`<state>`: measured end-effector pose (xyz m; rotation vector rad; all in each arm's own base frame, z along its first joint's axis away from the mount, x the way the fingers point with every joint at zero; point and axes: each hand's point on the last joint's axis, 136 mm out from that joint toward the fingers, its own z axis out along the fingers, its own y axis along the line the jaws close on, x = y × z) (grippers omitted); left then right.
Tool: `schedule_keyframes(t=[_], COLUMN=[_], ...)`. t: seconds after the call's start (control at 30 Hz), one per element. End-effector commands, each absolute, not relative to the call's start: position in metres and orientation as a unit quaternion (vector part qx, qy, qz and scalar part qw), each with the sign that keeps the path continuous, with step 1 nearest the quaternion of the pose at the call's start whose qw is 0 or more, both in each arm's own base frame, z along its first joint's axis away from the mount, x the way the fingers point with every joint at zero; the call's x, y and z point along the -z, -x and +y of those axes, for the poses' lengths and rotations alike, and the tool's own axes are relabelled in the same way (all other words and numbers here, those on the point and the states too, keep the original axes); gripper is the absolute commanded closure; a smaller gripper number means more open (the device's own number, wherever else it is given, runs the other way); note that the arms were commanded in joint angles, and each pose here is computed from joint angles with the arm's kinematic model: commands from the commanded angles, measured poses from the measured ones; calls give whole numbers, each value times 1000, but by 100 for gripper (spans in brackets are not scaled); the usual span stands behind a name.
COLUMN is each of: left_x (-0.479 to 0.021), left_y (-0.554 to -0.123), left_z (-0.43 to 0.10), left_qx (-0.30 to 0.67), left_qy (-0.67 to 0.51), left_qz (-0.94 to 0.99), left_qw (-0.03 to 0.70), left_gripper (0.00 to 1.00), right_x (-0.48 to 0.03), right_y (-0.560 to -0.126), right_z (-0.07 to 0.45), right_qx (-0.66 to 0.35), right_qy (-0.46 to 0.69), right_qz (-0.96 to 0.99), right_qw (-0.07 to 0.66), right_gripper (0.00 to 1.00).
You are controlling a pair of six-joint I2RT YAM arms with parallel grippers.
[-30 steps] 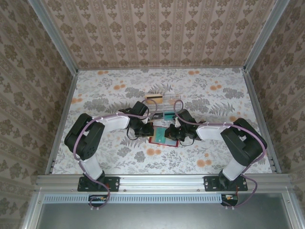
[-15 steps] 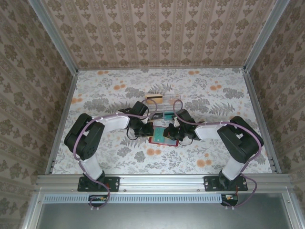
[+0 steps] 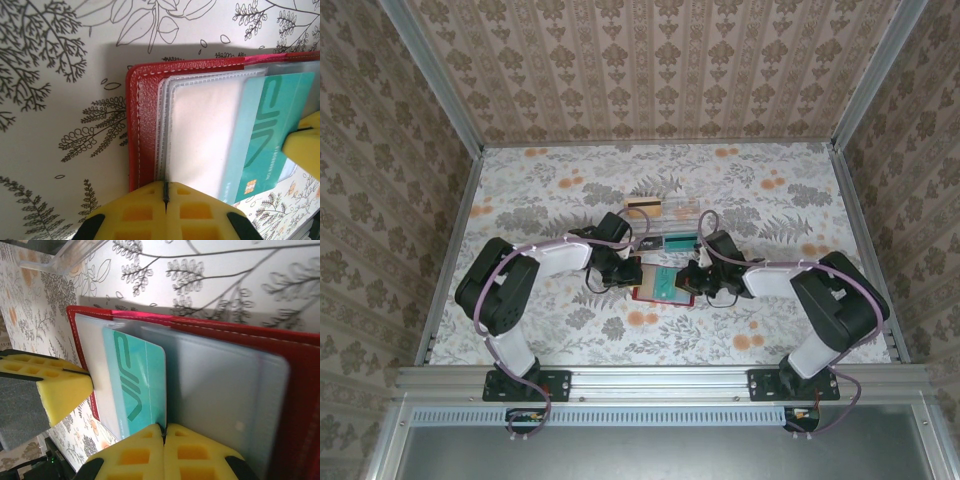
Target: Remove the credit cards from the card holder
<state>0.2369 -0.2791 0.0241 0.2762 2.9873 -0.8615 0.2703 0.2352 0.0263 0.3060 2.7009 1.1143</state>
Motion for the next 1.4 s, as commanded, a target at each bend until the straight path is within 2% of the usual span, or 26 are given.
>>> schedule_keyframes(t=[0.0, 0.2, 0.47, 0.53, 0.63, 0.77, 0.83, 1.0, 1.23, 1.37], left_x=[-3, -8, -39, -54, -78, -105, -117, -139, -151, -153], left_y=[-221, -223, -235, -241, -251, -262, -267, -273, -274, -272], left_z=[-257, -259, -267, -269, -267, -257, -247, -224, -198, -189], left_qx=[225, 228, 256, 268, 284, 304, 313, 332, 342, 345], left_qy=[-77, -79, -79, -78, -71, -53, -41, -17, -2, 2], left_qz=[971, 970, 963, 960, 954, 947, 942, 931, 923, 920], left_qw=[-28, -22, 10, 28, 57, 93, 111, 149, 177, 187], left_gripper=[100, 100, 100, 91, 65, 42, 27, 3, 0, 0], right_x=[-19, -39, -95, -108, -128, -150, -163, -173, -165, -159], right_y=[-258, -255, -264, -266, -274, -286, -294, -313, -330, -341], right_z=[216, 207, 204, 203, 199, 195, 197, 203, 211, 211], right_qx=[-355, -360, -341, -326, -297, -248, -220, -113, 59, 138], right_qy=[-109, -88, -13, 15, 58, 120, 167, 300, 499, 554], right_qz=[924, 923, 927, 931, 935, 939, 935, 915, 834, 793], right_qw=[90, 106, 155, 165, 183, 208, 223, 244, 226, 212], right_gripper=[100, 100, 100, 100, 100, 100, 100, 100, 100, 100])
